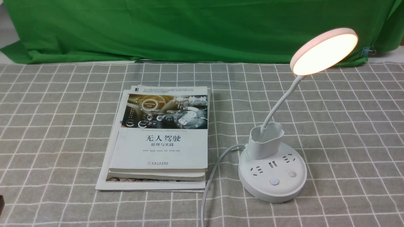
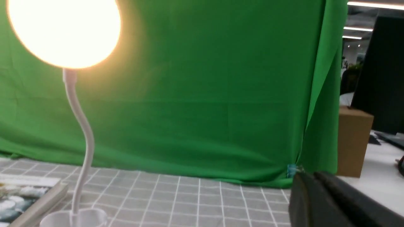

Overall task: Turn off the desk lamp on the grey coffee tablecloth by hand.
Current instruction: 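Press the power button on the lamp base to turn the lamp off with the right gripper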

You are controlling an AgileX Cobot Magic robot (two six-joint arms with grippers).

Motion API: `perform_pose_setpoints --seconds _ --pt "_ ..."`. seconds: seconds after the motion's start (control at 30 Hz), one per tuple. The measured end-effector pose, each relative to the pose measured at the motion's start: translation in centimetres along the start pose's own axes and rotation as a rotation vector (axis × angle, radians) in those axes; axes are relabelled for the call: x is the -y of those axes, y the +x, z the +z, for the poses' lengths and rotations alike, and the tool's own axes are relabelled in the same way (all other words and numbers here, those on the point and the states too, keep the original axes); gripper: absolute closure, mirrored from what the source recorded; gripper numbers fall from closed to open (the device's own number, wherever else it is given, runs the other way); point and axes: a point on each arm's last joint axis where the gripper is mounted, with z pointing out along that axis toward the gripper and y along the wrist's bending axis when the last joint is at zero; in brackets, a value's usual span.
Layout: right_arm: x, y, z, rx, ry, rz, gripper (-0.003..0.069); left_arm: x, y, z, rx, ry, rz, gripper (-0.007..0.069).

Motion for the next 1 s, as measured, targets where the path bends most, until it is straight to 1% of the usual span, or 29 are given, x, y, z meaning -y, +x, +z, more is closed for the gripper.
perform_pose_setpoints --seconds 0.33,0.4,0.5,0.6,0.7,0.8,0.87,1.0 --pt "0.3 -1.8 -0.2 0.197 0.030 0.084 0.0603 0.0 0.0 0.0 0.000 0.000 0.000 0.0606" --pt "0.4 -2.1 0.0 0.194 0.027 0.108 0.0603 0.0 0.0 0.0 0.000 0.000 0.000 0.0606" --pt "0.6 -4.3 0.9 0.167 0.020 0.138 0.0603 0.0 0.0 0.0 0.000 0.000 0.000 0.0606" --pt "0.8 -6.8 2.6 0.110 0.009 0.194 0.0603 0.0 0.0 0.0 0.000 0.000 0.000 0.0606" --pt "0.7 -7.6 5.1 -0.043 0.001 0.281 0.0603 0.0 0.0 0.0 0.000 0.000 0.001 0.0606" --pt "0.5 -6.2 7.2 -0.197 0.001 0.277 0.0603 0.0 0.0 0.0 0.000 0.000 0.000 0.0606" --pt "0.3 -4.4 8.6 -0.324 0.000 0.248 0.0603 0.0 0.0 0.0 0.000 0.000 0.000 0.0606" --pt "0.1 -2.4 10.0 -0.446 0.007 0.268 0.0603 0.0 0.0 0.0 0.000 0.000 0.001 0.0606"
